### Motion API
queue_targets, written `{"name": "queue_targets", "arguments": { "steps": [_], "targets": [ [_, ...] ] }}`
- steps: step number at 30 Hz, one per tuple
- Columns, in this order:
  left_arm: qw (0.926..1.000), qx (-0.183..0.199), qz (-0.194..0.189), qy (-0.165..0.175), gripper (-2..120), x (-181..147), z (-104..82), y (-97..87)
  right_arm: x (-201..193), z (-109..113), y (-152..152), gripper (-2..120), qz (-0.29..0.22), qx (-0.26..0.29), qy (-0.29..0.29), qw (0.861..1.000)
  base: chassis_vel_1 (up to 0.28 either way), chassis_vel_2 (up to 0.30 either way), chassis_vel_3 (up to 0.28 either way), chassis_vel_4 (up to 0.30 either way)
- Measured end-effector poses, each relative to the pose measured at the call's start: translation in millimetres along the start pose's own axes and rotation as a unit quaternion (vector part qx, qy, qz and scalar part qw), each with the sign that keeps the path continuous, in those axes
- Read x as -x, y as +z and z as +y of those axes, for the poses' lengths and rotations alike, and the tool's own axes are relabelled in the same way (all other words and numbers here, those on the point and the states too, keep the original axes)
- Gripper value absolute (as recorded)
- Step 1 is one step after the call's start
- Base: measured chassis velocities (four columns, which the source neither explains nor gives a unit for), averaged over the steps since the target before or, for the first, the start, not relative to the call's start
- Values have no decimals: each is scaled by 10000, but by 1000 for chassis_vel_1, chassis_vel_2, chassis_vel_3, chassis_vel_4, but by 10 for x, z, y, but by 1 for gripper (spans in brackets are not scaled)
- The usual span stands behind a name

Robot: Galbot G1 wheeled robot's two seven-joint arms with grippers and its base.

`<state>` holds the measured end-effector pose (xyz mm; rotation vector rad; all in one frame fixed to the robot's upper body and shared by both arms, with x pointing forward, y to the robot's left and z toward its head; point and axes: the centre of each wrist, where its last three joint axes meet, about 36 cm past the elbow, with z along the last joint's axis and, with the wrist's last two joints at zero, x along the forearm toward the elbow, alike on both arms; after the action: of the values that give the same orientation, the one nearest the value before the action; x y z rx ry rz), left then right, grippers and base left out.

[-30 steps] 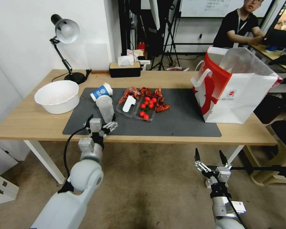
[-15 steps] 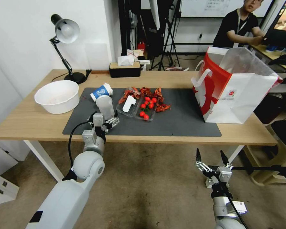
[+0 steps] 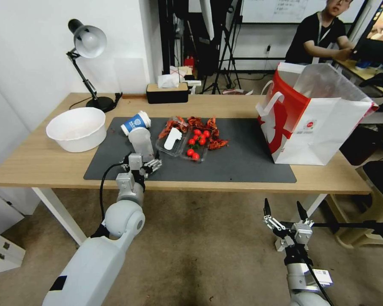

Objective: Pick up the trash from the table and place it into the takeout bag.

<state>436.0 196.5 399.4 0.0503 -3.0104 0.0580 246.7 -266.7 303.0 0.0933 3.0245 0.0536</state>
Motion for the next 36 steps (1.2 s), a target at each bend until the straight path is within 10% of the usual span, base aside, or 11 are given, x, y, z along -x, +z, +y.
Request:
{"name": "queue_targets", "arguments": {
  "steps": [9, 20, 27, 36],
  "targets": [
    [9998, 45, 87, -170, 97, 99, 2, 84, 7, -12, -4, 100, -10, -6, -1, 10000, 0, 0, 0, 0],
    [9996, -20, -122, -253, 55, 94, 52, 44, -16, 2, 30, 100, 5, 16, 9, 10000, 0, 0, 0, 0],
    [9986, -10, -446, -284, 55, 58, 134, -30, -10, 10, 36, 100, 5, 16, -2, 10000, 0, 0, 0, 0],
    [9875, 6, -1456, 599, 55, 305, 301, -415, 1, 17, 13, 100, -11, 19, -14, 10000, 0, 0, 0, 0]
  ]
}}
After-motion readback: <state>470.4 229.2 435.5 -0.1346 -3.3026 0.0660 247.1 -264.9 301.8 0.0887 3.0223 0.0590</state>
